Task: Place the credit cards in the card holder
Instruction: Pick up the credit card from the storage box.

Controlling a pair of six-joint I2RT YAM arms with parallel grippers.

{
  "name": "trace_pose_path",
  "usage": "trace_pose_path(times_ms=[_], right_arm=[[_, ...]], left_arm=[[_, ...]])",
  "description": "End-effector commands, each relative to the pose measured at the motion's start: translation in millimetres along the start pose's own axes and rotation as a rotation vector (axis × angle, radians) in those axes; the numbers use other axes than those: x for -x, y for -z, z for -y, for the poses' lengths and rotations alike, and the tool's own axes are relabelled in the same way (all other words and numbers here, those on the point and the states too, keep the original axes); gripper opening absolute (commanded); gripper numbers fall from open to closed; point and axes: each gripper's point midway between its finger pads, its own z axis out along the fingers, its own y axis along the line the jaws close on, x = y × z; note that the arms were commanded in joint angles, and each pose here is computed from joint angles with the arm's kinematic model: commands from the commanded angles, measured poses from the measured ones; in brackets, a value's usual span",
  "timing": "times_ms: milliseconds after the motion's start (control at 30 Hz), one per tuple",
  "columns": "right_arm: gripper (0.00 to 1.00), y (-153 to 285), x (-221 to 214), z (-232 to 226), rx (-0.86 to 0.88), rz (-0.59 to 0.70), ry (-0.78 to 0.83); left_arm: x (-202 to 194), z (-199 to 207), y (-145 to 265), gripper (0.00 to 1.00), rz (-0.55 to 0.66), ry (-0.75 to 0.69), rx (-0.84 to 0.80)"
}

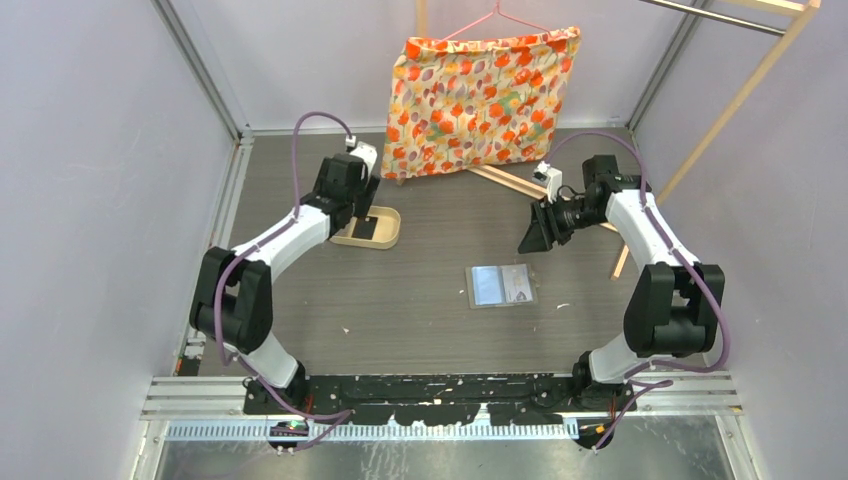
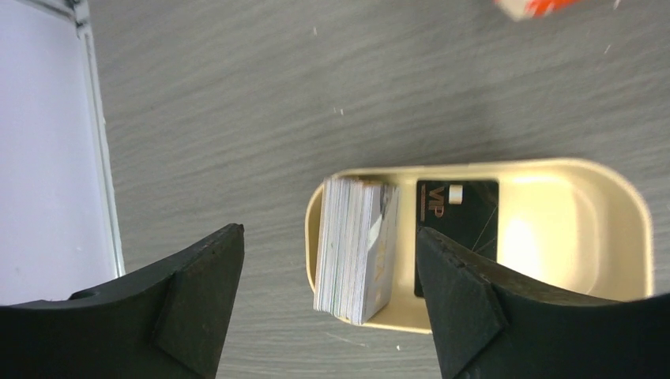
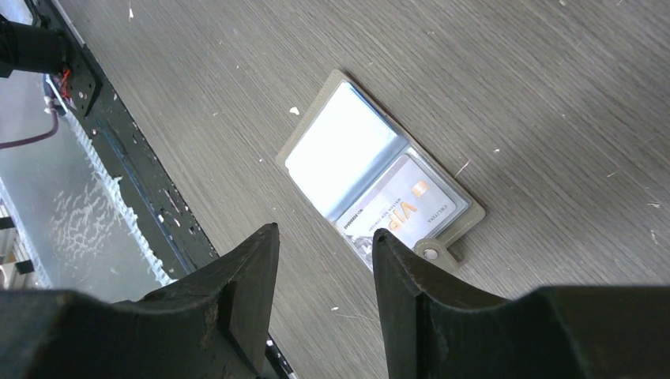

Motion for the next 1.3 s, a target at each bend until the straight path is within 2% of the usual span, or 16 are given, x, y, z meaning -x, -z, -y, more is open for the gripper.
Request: trace_pose_path(times_ms=[0, 167, 433, 567, 867, 1267], right_arm=[[0.52, 1, 9, 1, 0.009, 0.006, 0.030], [0.51, -1, 7, 6, 0.004, -0.007, 0.020], [0.51, 0, 8, 6, 0.003, -0.005, 0.020], [0.51, -1, 8, 5, 0.007, -0.004, 0.019], [0.51, 0, 8, 3, 0.014, -0.001, 0.021], [0.51, 0, 8, 2, 0.021, -0.002, 0.020]], left_arm=[[-9, -7, -1, 0.78, 0.016, 0.013, 0.036], [-22, -4, -9, 0.72, -0.027, -0.001, 0.041], [-41, 5, -24, 0.70, -0.099, -0.038, 0.033], [-48, 6, -31, 0.65, -0.131, -0.056, 0.045], [-54, -1, -34, 0.61, -0.151, -0.061, 0.083], [-45, -11, -26, 0.57, -0.118, -0.046, 0.116]])
